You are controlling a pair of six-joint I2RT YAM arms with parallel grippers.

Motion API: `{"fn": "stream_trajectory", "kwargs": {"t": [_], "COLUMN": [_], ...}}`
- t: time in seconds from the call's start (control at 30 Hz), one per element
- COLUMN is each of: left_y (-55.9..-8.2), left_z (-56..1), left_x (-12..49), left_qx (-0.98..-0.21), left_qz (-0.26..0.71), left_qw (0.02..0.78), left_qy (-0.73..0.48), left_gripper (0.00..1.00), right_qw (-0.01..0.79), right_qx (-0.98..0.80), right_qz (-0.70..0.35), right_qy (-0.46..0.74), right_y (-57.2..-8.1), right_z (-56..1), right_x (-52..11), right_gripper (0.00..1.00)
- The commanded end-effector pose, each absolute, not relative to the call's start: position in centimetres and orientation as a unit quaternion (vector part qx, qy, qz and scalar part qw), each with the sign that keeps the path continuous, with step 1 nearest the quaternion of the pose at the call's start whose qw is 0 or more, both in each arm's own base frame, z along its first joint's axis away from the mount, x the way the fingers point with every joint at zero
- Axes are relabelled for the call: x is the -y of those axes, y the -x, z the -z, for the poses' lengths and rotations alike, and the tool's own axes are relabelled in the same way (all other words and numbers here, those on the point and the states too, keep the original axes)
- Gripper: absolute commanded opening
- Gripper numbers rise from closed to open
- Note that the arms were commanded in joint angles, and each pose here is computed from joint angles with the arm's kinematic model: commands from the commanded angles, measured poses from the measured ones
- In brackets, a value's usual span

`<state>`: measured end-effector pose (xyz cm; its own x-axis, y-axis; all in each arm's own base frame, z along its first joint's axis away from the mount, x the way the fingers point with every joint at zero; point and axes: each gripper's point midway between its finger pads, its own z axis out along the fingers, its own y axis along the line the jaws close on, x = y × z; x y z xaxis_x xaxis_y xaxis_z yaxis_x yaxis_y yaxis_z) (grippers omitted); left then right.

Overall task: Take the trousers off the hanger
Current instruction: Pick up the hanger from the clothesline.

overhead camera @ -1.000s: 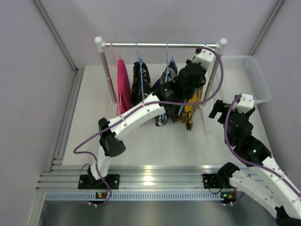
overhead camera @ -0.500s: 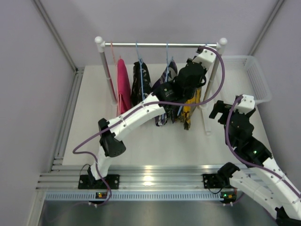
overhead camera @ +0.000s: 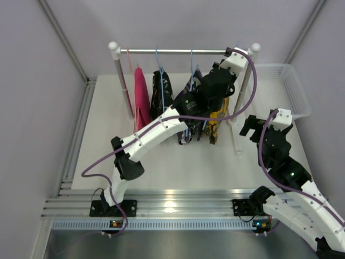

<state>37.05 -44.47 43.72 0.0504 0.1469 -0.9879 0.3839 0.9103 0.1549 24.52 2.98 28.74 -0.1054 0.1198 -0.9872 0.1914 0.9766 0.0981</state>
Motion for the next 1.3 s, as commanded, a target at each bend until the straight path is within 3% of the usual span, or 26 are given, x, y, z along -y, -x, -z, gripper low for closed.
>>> {"fn": "stream_trajectory", "kwargs": {"t": [0.0,0.8,1.27], "left_y": [-34.8,-29.1,-25.4], "left_z": [-54.4,-57.6,-56.7], "left_x": [40.4,37.9,37.9], "left_qx": [-0.614,-0.595,-0.608], "left_qz": [0.152,0.161,0.174], "left_qw": [0.767,0.780,0.761], "left_qy": [-0.103,-0.106,-0.145], "left_gripper": [0.00,0.00,0.00], "right_qw": [0.664,0.663,0.651], "right_qx": [-0.741,-0.741,-0.730], "right_qz": [0.014,0.010,-0.207], "right_qy": [-0.102,-0.102,0.021], "right_y": [-24.6,-24.5,-20.4], "right_z": [-28.8,-28.9,-32.6], "right_x": [-3.7,-3.7,-10.2], "right_gripper": [0.98,0.98,0.98]}}
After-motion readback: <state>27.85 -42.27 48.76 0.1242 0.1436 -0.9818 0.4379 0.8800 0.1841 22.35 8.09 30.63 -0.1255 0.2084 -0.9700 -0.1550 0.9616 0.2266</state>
